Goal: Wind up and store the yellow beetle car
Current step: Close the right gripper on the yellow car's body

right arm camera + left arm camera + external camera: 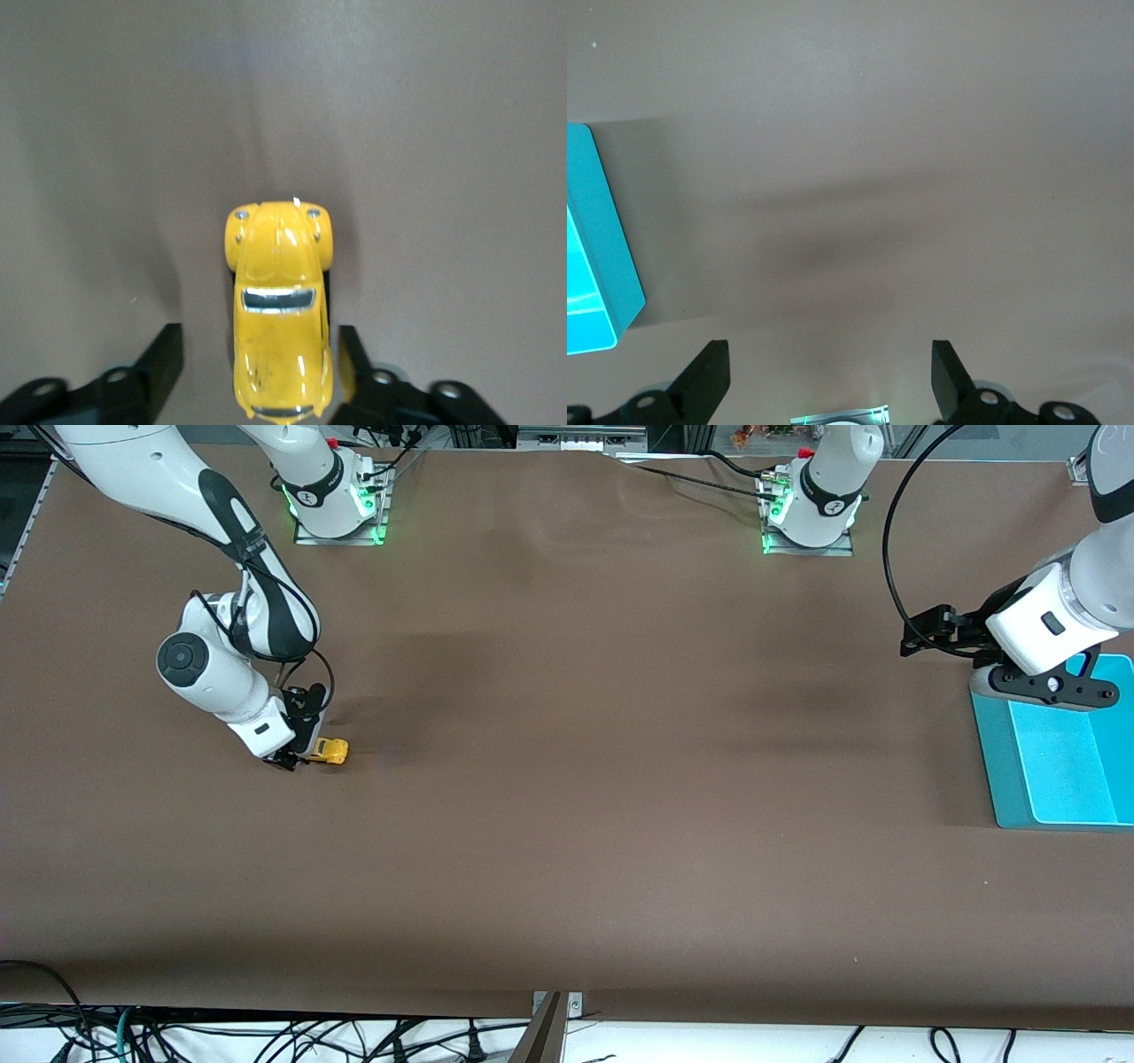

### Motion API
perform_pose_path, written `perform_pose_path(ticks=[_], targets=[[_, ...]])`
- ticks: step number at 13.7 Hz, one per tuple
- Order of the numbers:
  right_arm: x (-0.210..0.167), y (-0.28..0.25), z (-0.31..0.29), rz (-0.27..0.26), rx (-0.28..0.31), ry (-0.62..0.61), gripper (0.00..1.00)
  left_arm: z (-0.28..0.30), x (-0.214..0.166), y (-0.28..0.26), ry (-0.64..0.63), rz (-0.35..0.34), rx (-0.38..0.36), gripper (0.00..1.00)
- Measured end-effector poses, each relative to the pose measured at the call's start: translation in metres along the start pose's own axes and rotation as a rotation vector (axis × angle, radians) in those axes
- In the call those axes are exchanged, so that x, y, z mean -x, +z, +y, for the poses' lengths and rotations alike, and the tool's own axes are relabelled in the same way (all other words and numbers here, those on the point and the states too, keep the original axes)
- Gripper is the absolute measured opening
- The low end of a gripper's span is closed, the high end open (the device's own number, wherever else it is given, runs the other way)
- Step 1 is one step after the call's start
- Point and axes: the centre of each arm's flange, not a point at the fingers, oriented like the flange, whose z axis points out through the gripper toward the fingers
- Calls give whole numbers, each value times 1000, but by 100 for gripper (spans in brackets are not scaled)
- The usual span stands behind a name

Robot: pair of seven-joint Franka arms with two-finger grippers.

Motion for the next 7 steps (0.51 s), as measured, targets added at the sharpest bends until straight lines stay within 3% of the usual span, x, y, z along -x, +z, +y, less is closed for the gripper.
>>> perform_pose_path(ticks=[2,3,7], targets=[[-7,0,-1,5,1,-12,50,0,0,0,0,0,0,100],[-11,-1,-2,9,3,-21,45,0,0,0,0,0,0,100],[-47,-15,-6,38,22,-121,45,0,0,0,0,0,0,100]])
